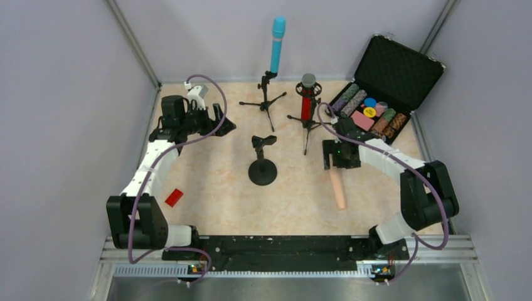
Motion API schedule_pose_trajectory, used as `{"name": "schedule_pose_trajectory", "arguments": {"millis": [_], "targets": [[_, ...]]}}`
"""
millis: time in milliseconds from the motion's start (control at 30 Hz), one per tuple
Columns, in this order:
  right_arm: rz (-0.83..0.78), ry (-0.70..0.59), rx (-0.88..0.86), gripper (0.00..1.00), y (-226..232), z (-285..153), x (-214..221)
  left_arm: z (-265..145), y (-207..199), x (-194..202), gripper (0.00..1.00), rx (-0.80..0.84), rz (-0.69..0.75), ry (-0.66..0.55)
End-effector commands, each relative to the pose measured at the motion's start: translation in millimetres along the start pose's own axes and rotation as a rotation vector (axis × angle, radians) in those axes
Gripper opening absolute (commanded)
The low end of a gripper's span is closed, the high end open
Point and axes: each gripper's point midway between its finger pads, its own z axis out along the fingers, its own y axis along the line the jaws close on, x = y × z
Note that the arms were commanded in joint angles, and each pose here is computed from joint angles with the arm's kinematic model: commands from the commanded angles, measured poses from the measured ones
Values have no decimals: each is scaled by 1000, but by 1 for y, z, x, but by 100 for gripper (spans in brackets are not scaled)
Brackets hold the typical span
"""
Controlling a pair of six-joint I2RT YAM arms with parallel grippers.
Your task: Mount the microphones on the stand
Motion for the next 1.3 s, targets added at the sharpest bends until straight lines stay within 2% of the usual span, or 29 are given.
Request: {"name": "schedule_pose_trajectory", "arguments": {"millis": [0, 167, 333, 500, 700, 1000, 1267], "targets": [[-101, -95, 33, 78, -1, -12, -17, -3, -6, -10, 98, 26, 30, -29], [-141, -64, 31, 73, 4, -3, -10, -3, -6, -9, 98, 25, 26, -26], [-196, -24, 47, 61, 11, 10, -1, -3, -5, -9, 98, 18, 27, -26], [-202, 11, 51, 39, 14, 20, 7, -4, -2, -8, 98, 0, 26, -25], [-201, 7, 31, 1, 19, 19, 5, -5, -2, -8, 98, 0, 26, -25], [-186, -55, -53, 0, 37, 3, -14, -12, -5, -19, 99, -18, 66, -66], [-182, -222, -153, 0, 56, -39, -47, -41, -31, -51, 99, -2, 156, -212]]}}
